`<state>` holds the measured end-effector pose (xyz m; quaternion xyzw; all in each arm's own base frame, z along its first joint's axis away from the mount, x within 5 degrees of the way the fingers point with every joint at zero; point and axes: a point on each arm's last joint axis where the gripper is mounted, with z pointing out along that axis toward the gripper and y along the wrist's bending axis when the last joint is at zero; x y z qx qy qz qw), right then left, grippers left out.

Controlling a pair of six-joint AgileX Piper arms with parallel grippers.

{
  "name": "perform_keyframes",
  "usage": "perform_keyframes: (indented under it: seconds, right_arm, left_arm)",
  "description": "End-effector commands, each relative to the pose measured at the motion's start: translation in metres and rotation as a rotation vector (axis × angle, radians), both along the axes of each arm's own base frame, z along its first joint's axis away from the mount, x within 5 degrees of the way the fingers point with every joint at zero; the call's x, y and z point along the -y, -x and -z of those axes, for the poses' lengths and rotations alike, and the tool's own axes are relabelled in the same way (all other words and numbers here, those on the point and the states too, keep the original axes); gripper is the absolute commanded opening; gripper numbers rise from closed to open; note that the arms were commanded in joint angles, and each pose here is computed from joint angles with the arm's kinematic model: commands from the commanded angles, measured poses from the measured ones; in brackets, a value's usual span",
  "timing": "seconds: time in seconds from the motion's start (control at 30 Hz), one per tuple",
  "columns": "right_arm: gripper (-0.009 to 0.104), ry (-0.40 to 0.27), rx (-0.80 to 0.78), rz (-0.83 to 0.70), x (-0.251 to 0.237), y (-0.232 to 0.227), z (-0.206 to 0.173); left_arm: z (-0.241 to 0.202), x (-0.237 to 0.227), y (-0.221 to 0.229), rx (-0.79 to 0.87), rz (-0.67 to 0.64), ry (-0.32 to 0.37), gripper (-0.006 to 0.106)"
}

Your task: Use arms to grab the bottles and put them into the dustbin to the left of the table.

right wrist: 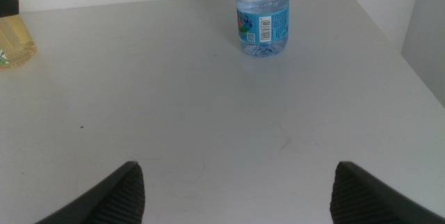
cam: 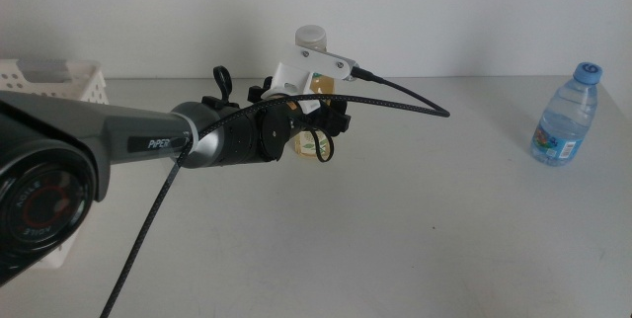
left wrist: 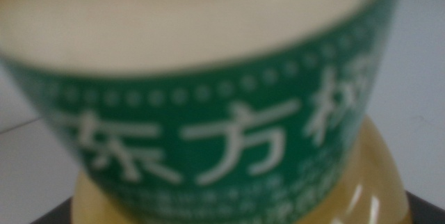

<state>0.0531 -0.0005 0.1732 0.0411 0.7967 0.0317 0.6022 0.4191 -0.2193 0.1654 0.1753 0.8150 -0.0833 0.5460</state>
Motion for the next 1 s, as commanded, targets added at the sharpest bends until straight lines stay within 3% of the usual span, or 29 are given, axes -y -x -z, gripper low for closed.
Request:
perform_keyframes:
  seconds: [0.0, 0.1, 0.27, 0.33, 0.53, 0.63, 0.8, 0.97]
  right_arm:
    - [0.094, 0.017, 0.085, 0.001, 0.0, 0.0, -0.009]
    - [0.094, 0.017, 0.085, 0.001, 0.0, 0.0, -0.009]
    - [0.094, 0.017, 0.085, 0.001, 0.0, 0.0, -0.009]
    - [0.094, 0.017, 0.085, 0.001, 0.0, 0.0, -0.009]
    - [0.094, 0.017, 0.085, 0.001, 0.0, 0.0, -0.009]
    - [0.094, 0.017, 0.085, 0.001, 0.0, 0.0, -0.009]
    - [0.094, 0.017, 0.085, 0.001, 0.0, 0.0, -0.009]
    - [0.094, 0.017, 0.085, 0.001, 0.0, 0.0, -0.009]
  left_arm:
    - [-0.045, -0.004, -0.011, 0.177, -0.061, 0.095, 0.093]
    - [-0.045, -0.004, -0.014, 0.19, -0.072, 0.115, 0.084]
    - [-0.063, -0.002, -0.007, 0.183, -0.009, 0.081, 0.054]
    - [-0.087, -0.004, 0.002, 0.167, 0.015, 0.092, 0.04]
    - [-0.165, -0.03, 0.03, 0.128, 0.065, 0.12, 0.015]
    - [-0.196, -0.05, 0.038, 0.079, 0.082, 0.113, 0.009]
    - [-0.23, -0.089, 0.048, -0.092, 0.109, 0.035, 0.006]
    - [-0.259, -0.17, 0.053, -0.271, 0.004, -0.01, 0.006]
